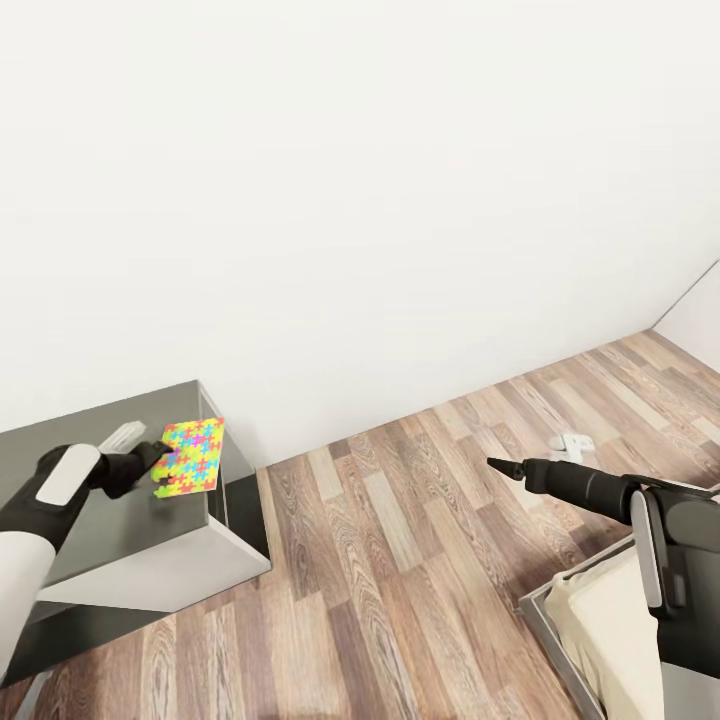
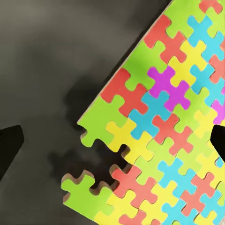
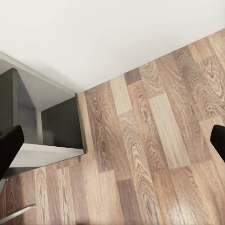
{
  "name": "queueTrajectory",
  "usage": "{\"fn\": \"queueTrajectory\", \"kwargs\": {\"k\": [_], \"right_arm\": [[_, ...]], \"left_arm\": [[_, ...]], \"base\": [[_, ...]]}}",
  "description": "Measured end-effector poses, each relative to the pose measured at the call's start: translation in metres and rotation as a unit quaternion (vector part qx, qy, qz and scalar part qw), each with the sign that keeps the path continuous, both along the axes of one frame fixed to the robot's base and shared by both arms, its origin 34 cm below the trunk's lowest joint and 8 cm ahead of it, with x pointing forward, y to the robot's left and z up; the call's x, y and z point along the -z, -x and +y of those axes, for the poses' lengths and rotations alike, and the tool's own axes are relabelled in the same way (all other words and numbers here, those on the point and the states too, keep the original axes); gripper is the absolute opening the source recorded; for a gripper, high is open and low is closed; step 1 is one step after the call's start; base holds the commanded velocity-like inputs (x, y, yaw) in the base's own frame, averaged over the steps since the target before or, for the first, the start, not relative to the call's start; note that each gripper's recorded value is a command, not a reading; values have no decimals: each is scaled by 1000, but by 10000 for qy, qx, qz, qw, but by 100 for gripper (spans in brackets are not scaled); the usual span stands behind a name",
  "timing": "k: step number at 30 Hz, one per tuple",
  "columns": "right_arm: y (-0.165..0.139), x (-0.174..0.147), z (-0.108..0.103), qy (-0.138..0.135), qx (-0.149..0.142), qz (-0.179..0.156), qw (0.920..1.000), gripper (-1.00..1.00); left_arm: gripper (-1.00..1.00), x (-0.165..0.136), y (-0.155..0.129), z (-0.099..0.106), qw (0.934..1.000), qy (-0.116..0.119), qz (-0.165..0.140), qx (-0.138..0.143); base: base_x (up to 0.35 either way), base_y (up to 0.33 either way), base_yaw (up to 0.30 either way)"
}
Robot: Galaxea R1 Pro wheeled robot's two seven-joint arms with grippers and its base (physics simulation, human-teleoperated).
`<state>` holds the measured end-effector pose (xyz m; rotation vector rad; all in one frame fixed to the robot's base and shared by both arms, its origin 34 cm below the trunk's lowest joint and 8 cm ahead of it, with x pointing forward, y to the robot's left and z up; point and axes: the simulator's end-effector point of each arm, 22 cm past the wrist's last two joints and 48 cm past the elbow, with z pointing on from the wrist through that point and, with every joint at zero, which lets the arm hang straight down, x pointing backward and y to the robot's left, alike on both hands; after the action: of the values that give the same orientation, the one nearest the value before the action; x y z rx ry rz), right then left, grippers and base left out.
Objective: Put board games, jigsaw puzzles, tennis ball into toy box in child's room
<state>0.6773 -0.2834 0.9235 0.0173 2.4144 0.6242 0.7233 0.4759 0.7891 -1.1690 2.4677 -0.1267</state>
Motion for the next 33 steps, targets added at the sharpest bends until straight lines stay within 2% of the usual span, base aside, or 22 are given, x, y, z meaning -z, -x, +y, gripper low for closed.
{"fn": "queueTrajectory", "kwargs": {"k": [7,23,28,30,33], "right_arm": [[0,0,0,-5,5,-2,10000,100],[-2,0,-3,26,37,20,10000,100],[-4,0,-5,63,81,15,9999,100],[-5,3,-8,128,161,53,9998,100],[-5,8,-10,167,228,104,9995,100]], "left_arm": [[100,-3,1,8,10000,-29,-20,-48],[100,-8,-1,12,9999,-47,-90,-56],[100,-24,-13,10,9995,2,-327,-7],[100,-45,-25,3,9978,162,-636,42],[100,-57,-31,-2,9962,269,-824,84]], "base": [[0,0,0],[0,0,0],[0,0,0],[0,0,0],[0,0,0]]}}
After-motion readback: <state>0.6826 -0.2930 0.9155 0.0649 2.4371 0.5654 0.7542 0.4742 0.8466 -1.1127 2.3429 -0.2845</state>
